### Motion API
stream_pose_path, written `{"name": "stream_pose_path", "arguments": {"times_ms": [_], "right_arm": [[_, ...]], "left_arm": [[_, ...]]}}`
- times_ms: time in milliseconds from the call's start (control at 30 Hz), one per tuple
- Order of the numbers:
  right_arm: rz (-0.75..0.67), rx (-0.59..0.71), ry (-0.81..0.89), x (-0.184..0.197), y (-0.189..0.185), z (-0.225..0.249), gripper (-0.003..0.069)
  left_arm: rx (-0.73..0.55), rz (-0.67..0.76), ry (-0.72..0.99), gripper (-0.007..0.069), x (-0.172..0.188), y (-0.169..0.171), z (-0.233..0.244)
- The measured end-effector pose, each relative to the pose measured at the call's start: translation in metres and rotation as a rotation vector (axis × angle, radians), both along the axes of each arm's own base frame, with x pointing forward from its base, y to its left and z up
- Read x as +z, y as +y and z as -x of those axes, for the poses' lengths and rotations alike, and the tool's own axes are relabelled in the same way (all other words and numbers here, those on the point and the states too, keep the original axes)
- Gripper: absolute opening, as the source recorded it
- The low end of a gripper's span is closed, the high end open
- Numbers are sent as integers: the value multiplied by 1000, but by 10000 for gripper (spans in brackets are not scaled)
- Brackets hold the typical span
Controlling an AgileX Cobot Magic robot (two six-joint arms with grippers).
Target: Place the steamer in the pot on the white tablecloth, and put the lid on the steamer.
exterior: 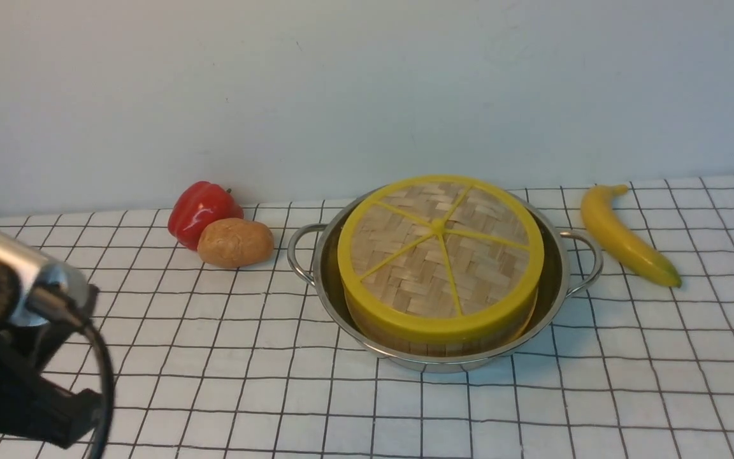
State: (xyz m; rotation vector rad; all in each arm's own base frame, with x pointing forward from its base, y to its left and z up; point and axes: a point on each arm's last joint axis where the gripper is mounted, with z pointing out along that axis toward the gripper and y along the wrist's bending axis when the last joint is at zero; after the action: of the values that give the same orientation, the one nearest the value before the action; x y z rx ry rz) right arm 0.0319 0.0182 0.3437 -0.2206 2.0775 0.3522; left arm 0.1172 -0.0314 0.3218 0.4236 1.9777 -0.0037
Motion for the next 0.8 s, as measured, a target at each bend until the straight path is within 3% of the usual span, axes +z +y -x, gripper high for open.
{"name": "stream_pose_path", "arguments": {"times_ms": [200,467,800], "right_arm": [[-71,38,19,1,6,2,91],[-154,83,43,3,13,5,120],[-182,99,51,3,15,6,165]], "left_arm": [[180,48,-214,14,-54,28,28],[336,114,-296,22,-124,39,57],[349,127,-345,33,-127,39,61]]}}
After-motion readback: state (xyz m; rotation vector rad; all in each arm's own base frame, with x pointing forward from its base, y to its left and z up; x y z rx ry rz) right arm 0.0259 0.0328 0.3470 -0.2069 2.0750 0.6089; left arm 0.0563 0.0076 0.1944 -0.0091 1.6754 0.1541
